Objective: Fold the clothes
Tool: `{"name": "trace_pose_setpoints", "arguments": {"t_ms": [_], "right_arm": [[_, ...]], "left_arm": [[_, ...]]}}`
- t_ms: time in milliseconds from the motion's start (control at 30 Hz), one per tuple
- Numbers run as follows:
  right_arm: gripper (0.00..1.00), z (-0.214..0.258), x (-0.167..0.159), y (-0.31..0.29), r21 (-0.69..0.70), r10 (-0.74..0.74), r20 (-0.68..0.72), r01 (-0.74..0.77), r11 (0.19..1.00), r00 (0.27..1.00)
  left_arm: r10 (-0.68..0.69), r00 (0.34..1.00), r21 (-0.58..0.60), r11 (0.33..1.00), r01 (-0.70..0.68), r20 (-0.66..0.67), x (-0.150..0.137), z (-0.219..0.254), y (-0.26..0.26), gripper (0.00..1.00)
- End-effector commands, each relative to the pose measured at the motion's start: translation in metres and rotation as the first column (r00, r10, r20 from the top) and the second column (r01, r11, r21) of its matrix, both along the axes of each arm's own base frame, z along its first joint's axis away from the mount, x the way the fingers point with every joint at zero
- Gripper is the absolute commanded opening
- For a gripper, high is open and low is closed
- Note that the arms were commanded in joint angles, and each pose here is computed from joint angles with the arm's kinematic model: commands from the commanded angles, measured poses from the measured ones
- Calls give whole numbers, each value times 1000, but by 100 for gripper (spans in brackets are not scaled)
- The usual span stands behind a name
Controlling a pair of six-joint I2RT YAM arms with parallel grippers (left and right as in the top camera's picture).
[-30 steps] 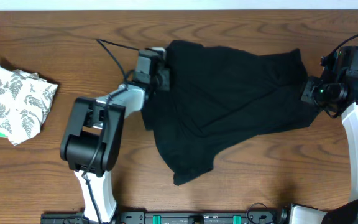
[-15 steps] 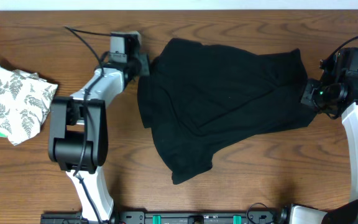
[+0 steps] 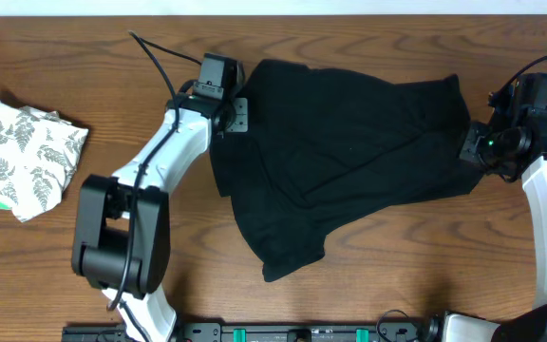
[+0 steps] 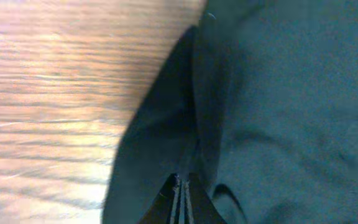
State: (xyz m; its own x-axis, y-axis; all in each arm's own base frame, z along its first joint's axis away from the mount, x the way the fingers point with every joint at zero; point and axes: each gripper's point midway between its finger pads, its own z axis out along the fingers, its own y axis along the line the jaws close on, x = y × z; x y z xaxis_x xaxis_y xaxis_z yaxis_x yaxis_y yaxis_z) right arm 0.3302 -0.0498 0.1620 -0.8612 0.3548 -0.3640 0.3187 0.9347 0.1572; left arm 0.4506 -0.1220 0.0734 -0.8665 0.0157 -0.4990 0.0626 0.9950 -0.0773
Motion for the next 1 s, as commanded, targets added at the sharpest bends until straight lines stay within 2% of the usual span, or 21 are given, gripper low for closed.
{"name": "trace_pose_setpoints", "arguments": {"t_ms": [0, 233, 367, 600, 767, 967], "right_arm": [[22, 2, -3, -2, -2, -13, 2, 13, 1000, 1000], [22, 1, -4, -1, 0, -13, -4, 13, 1000, 1000], [22, 0, -6, -1, 2, -13, -14, 13, 1000, 1000], [22, 0, -7, -1, 2, -13, -18, 13, 1000, 1000], [22, 0, -7, -1, 3, -13, -19, 13, 1000, 1000], [22, 0, -8, 0, 3, -12, -21, 12, 1000, 1000]], "left_arm": [[2, 999, 72, 997, -5, 39, -4, 19, -2, 6], [-90, 992, 82, 992, 98, -92, -35, -13, -37, 6], [-122, 979, 43, 990, 131, -162, -43, -38, -47, 6], [-111, 966, 62, 990, 128, -234, -48, -74, -45, 6], [-102, 960, 75, 989, 126, -259, -46, -101, -42, 6], [-18, 980, 152, 987, 49, -199, -20, -114, -7, 6]]}}
